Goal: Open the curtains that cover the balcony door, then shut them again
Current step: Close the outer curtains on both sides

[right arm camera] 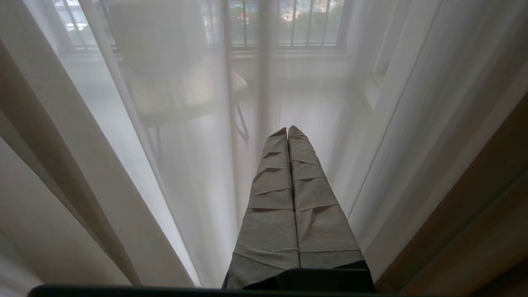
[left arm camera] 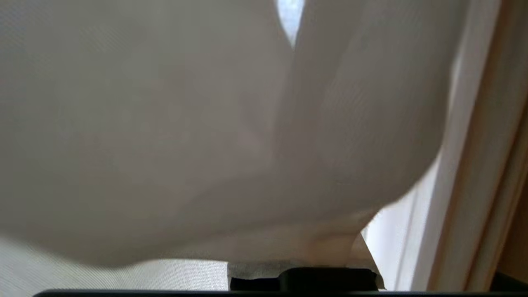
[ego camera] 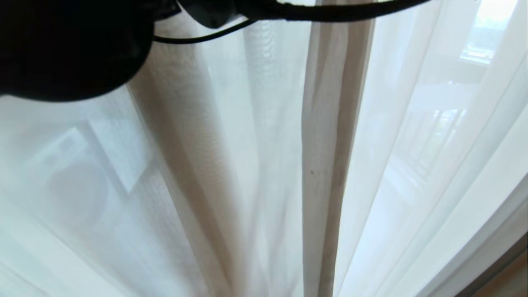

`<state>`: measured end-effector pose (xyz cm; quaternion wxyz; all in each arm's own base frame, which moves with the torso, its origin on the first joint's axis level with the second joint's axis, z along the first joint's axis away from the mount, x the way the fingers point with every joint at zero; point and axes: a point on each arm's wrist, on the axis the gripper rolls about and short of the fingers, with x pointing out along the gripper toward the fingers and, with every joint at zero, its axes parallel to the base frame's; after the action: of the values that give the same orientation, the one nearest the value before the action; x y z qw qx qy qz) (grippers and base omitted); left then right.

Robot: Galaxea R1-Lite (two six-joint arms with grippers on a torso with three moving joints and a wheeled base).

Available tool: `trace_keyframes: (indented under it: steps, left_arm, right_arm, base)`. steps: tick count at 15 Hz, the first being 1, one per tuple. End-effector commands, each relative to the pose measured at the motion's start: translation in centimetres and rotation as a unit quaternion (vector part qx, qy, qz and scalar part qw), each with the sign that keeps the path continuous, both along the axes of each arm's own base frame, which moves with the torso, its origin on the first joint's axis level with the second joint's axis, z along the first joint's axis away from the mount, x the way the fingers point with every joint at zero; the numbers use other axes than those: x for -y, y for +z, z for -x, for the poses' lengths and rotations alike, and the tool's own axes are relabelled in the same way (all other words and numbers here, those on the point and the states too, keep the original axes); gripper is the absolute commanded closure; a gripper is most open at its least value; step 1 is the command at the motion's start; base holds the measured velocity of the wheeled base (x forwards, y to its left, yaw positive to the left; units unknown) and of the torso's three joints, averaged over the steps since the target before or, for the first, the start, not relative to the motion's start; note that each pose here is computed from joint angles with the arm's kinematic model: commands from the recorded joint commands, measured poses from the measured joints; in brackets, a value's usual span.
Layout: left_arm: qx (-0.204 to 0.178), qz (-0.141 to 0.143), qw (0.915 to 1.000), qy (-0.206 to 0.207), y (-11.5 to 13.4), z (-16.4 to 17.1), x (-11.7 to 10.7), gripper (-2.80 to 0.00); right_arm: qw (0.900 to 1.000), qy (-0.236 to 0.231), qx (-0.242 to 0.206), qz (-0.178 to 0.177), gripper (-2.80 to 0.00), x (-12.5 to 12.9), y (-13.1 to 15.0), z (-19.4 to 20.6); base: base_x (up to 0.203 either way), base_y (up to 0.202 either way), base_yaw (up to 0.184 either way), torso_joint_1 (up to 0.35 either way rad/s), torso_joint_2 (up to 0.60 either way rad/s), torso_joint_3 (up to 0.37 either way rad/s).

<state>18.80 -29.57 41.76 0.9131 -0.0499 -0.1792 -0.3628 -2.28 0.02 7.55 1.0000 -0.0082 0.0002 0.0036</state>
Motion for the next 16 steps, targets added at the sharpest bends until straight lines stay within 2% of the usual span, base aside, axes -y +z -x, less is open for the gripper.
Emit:
trace_keyframes:
  steps: [1, 4, 6, 8, 10, 13, 16]
  left_arm:
    - [0.017, 0.029, 0.9974, 0.063, 2.3, -0.5, -3.9, 0.0]
    - [0.034, 0.048, 0.9852, 0.161, 4.3, -1.3, -9.2, 0.0]
    - [0.046, 0.057, 0.9726, 0.221, 5.4, -1.3, -13.1, 0.0]
    - [0.051, 0.056, 0.9589, 0.273, 5.7, -1.0, -16.7, 0.0]
    - [0.044, 0.043, 0.9436, 0.325, 5.3, -0.3, -20.0, 0.0]
    - [0.024, 0.021, 0.9204, 0.39, 3.9, 0.3, -23.5, 0.0]
    - [-0.004, 0.013, 0.9081, 0.419, 1.9, 0.6, -25.1, 0.0]
  right_arm:
    - [1.0, 0.0, 0.0, 0.0, 0.0, 0.0, 0.0, 0.0]
    - [1.0, 0.0, 0.0, 0.0, 0.0, 0.0, 0.0, 0.0]
    - [1.0, 0.0, 0.0, 0.0, 0.0, 0.0, 0.0, 0.0]
    - [1.0, 0.0, 0.0, 0.0, 0.0, 0.0, 0.0, 0.0]
    - [1.0, 0.0, 0.0, 0.0, 0.0, 0.0, 0.0, 0.0]
    - [1.0, 0.0, 0.0, 0.0, 0.0, 0.0, 0.0, 0.0]
    - [1.0, 0.0, 0.0, 0.0, 0.0, 0.0, 0.0, 0.0]
  base:
    - [0.0, 0.0, 0.0, 0.0, 0.0, 0.0]
    - [0.0, 0.0, 0.0, 0.0, 0.0, 0.0]
    - [0.0, 0.0, 0.0, 0.0, 0.0, 0.0]
    - [0.0, 0.0, 0.0, 0.0, 0.0, 0.0]
    - [0.0, 0.0, 0.0, 0.0, 0.0, 0.0]
    - [0.0, 0.0, 0.0, 0.0, 0.0, 0.0]
    - [0.0, 0.0, 0.0, 0.0, 0.0, 0.0]
